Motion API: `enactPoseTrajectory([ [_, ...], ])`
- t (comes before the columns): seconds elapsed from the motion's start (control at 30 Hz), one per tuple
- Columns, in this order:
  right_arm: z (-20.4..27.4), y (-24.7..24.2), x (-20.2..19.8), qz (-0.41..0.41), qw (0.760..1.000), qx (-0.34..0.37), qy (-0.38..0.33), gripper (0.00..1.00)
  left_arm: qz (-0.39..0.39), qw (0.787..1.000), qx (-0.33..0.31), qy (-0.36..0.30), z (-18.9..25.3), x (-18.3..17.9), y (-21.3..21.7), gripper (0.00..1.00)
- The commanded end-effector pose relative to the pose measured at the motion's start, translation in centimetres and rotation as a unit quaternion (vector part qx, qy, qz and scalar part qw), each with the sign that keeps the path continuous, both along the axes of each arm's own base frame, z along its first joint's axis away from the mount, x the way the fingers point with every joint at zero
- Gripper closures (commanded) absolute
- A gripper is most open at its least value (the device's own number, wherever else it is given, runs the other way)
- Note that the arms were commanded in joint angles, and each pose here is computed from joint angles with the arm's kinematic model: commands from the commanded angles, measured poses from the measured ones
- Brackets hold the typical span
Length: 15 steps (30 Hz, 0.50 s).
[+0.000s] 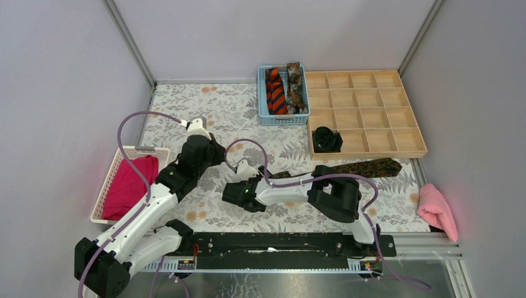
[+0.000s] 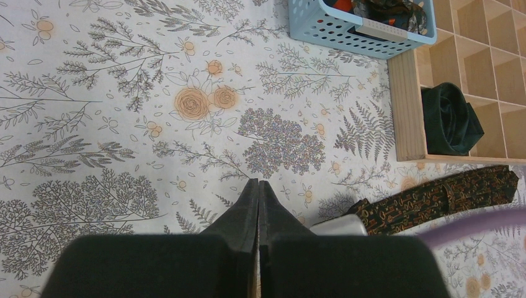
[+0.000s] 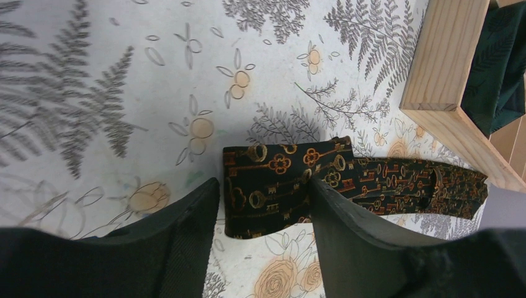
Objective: Roll the ties
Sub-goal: Roll the tie at the center of the board.
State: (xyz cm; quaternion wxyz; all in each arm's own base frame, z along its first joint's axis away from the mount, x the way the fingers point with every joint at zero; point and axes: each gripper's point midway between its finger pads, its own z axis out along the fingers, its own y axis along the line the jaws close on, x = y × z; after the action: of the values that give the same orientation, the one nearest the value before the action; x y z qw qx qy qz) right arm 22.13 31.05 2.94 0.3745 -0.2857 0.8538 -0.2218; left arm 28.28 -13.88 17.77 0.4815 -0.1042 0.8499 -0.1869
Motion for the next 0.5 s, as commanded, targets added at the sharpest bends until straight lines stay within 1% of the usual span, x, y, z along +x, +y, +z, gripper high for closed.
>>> enactPoseTrajectory([
  [0.0, -2.1, -1.6, 0.4, -0.024, 0.999, 0.005, 0.039, 0.41, -0.005, 1.0, -0.008, -0.021, 1.3, 0.6, -0.5, 1.0],
  [0.13, -2.8, -1.6, 0.0, -0.028, 0.998, 0.024, 0.059, 0.49, -0.007, 1.0, -0.006, -0.02, 1.3, 0.8, -0.6, 1.0],
  [0.27, -2.4, -1.4, -0.1, -0.038, 0.996, 0.04, 0.065, 0.6, -0.009, 1.0, -0.01, -0.021, 1.2, 1.2, -1.0, 1.0],
  [0.47, -0.2, -0.7, 0.1, -0.052, 0.992, 0.097, 0.054, 0.66, -0.029, 0.999, -0.025, -0.024, 1.2, 2.3, -2.5, 1.0],
])
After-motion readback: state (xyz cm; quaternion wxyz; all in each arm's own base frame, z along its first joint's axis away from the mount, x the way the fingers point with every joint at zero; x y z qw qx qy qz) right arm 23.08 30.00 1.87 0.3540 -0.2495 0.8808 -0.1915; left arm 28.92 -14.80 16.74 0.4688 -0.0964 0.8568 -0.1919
